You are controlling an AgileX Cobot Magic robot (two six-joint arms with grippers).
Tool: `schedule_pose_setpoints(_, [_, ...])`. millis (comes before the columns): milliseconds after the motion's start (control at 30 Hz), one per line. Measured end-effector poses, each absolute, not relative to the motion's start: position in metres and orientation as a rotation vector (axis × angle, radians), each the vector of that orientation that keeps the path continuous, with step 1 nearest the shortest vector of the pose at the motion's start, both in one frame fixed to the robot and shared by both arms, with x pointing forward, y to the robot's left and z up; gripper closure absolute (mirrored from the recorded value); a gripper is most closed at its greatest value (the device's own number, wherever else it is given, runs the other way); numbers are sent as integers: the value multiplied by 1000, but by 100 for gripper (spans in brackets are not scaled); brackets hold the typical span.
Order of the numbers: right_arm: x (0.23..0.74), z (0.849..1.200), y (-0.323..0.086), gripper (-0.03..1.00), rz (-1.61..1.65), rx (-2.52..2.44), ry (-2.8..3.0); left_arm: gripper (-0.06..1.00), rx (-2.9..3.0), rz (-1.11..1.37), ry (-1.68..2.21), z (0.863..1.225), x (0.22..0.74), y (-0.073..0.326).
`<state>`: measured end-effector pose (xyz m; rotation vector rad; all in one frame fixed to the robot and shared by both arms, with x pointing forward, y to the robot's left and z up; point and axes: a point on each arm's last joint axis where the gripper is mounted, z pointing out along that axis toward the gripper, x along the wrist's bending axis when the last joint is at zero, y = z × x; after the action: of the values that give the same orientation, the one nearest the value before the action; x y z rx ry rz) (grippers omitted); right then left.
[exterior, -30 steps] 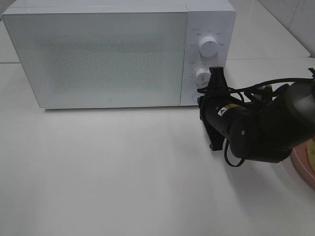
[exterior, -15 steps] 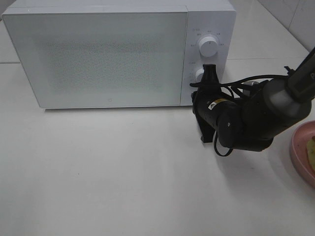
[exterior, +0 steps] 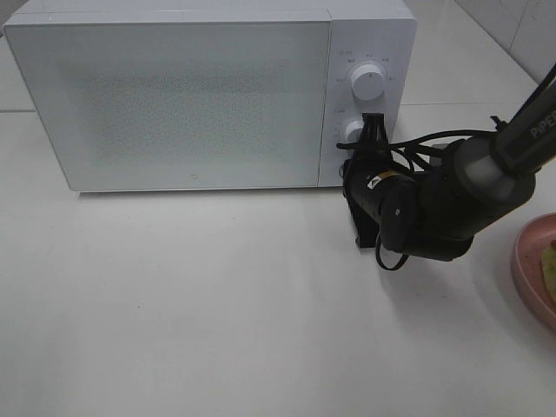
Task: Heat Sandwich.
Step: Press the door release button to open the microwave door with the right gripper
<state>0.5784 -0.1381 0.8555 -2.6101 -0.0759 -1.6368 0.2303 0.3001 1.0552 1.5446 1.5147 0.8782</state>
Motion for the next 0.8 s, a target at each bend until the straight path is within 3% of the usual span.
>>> schedule_pose_setpoints(800, [598, 852, -143, 96, -1580, -2679, -82, -3, 1545, 878, 1515, 1055, 230, 300])
